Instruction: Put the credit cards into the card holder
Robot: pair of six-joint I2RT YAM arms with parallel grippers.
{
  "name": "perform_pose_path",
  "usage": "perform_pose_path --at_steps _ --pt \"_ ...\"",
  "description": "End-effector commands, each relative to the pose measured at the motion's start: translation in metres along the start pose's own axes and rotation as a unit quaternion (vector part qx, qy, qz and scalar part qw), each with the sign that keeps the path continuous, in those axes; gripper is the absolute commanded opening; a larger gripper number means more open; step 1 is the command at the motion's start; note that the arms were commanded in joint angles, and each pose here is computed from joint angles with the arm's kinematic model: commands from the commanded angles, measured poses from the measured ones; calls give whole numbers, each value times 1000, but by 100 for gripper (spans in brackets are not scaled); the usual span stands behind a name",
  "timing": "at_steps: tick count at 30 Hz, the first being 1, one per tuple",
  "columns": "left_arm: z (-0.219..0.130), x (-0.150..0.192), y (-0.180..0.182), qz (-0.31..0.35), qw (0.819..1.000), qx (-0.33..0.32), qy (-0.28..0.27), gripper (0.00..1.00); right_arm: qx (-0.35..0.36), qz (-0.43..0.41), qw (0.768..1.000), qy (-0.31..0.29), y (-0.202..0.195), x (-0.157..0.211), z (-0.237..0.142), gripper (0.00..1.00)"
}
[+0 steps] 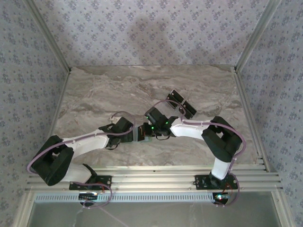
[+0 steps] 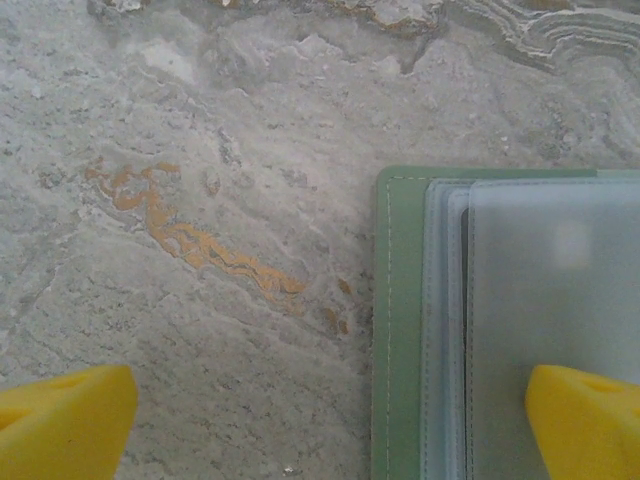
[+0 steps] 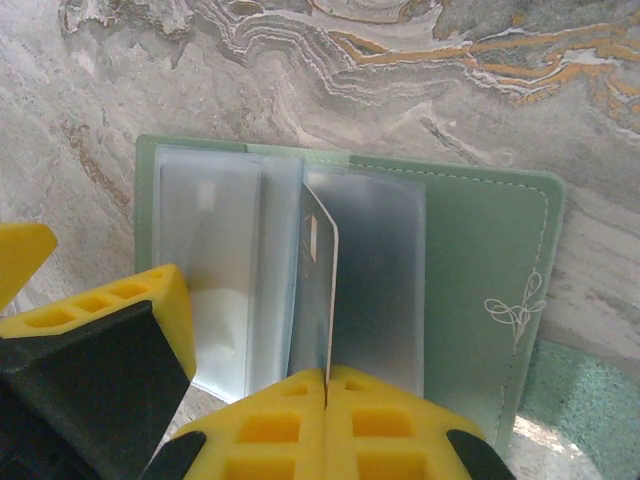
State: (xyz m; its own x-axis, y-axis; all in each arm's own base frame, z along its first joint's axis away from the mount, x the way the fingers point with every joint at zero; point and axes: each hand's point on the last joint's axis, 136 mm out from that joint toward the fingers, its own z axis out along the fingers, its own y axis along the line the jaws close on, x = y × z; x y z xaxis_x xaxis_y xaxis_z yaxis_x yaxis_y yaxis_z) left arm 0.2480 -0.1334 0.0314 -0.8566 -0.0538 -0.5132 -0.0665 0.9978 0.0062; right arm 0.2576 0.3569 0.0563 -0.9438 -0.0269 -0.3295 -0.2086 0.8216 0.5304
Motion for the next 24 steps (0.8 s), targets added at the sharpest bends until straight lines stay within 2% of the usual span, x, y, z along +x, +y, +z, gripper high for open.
perform_pose_path --at_steps 1,14,24 --pt "2 5 15 -17 999 -28 7 100 26 15 999 10 -19 8 5 0" --pt "0 27 36 -53 997 -50 27 100 10 21 1000 9 -16 4 6 0" --pt "0 28 38 -55 997 -53 28 100 -65 14 998 -11 10 -15 -3 0"
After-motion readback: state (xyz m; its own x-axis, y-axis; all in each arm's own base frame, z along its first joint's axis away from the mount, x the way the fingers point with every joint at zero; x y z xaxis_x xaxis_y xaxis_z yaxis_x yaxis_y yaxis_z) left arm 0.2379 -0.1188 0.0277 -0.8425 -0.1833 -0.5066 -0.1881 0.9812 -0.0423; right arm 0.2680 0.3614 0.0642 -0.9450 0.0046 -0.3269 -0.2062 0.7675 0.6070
